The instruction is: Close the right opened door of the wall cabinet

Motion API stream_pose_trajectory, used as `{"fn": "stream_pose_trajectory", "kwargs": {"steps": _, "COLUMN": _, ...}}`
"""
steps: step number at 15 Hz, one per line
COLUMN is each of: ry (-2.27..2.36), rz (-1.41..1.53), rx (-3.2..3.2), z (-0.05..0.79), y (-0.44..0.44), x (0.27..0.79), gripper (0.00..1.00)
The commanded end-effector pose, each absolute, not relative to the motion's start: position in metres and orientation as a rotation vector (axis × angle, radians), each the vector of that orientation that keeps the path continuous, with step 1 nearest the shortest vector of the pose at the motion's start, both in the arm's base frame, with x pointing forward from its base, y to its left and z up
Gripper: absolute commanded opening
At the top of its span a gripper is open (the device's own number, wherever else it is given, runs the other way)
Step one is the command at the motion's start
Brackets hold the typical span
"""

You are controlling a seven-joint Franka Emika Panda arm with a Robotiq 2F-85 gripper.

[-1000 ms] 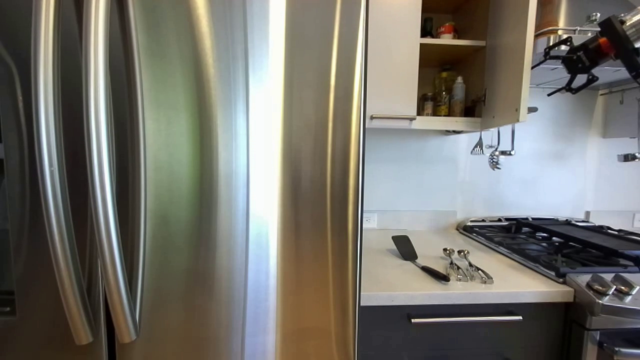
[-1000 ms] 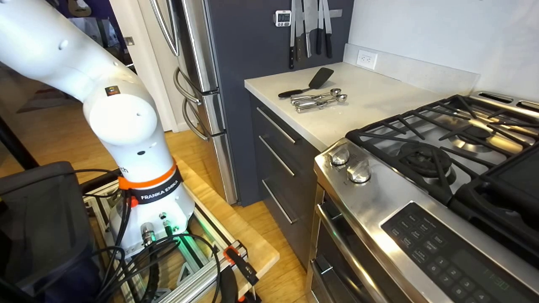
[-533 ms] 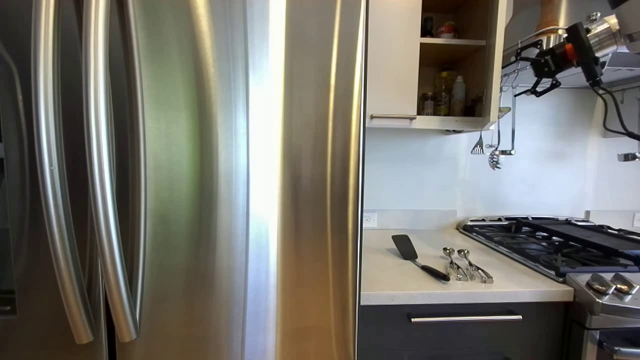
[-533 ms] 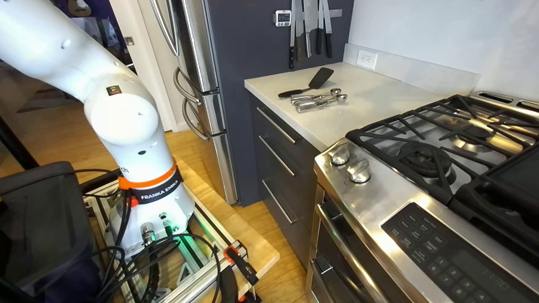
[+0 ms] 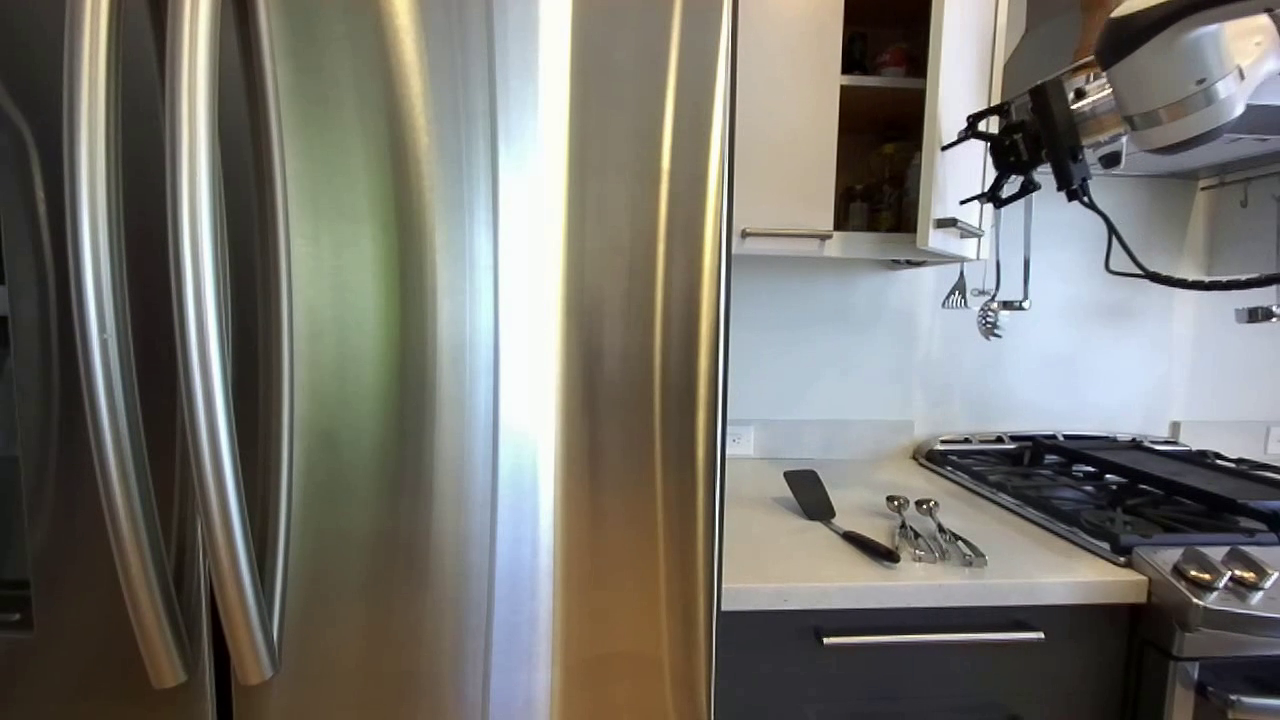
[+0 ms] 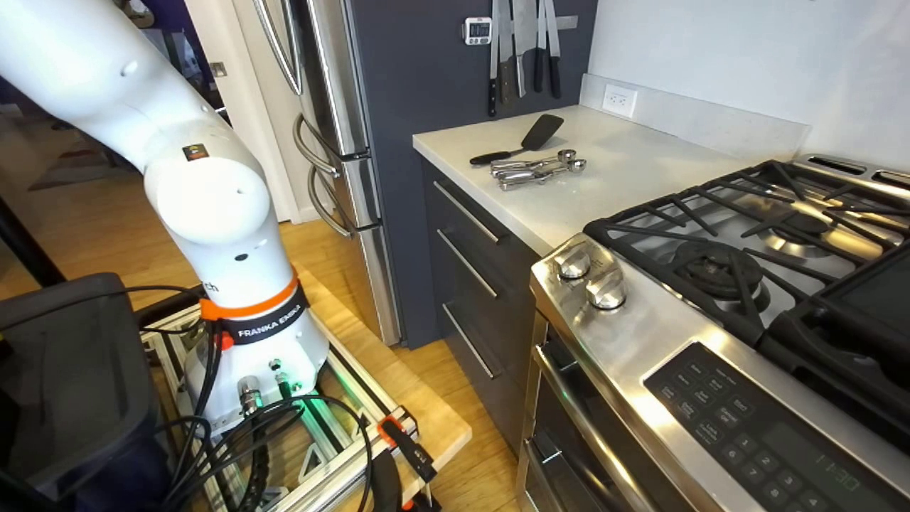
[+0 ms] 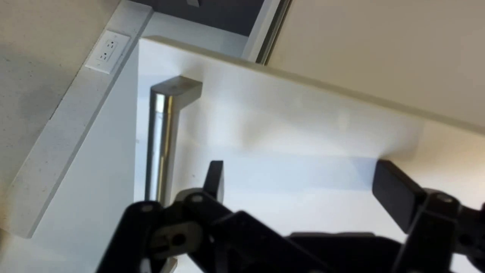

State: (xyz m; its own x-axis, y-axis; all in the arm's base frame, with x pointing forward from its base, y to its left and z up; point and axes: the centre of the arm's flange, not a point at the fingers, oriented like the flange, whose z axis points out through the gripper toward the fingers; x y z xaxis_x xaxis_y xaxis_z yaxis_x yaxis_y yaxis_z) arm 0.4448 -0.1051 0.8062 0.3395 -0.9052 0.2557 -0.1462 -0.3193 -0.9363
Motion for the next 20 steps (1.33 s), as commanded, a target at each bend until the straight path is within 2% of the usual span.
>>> {"fn": "stream_pose_trajectory", "kwargs": {"steps": 1, "ry": 1.019, "rz": -1.083, "rx": -1.627, "z": 0.8, "y": -0.092, "x": 0.485, "gripper": 1.0}}
{"fn": "stream_pose_trajectory", "kwargs": {"steps": 10, "ry": 1.061, "rz": -1.143, "rx": -1.551, "z": 0.802, "y": -0.071, "x": 0.537, "gripper": 1.0}}
{"fn": "stream_pose_trajectory", "kwargs": {"steps": 17, "ry": 0.965, "rz": -1.301, "rx": -1.703, "z": 0.818, "y": -0.064, "x": 0.524, "gripper": 1.0}}
{"fn": "stream_pose_trajectory", "kwargs": {"steps": 20, "ry": 0.933, "rz": -1.46, "rx": -1.833, "z": 0.815, "y": -0.072, "x": 0.518, "gripper": 1.0}}
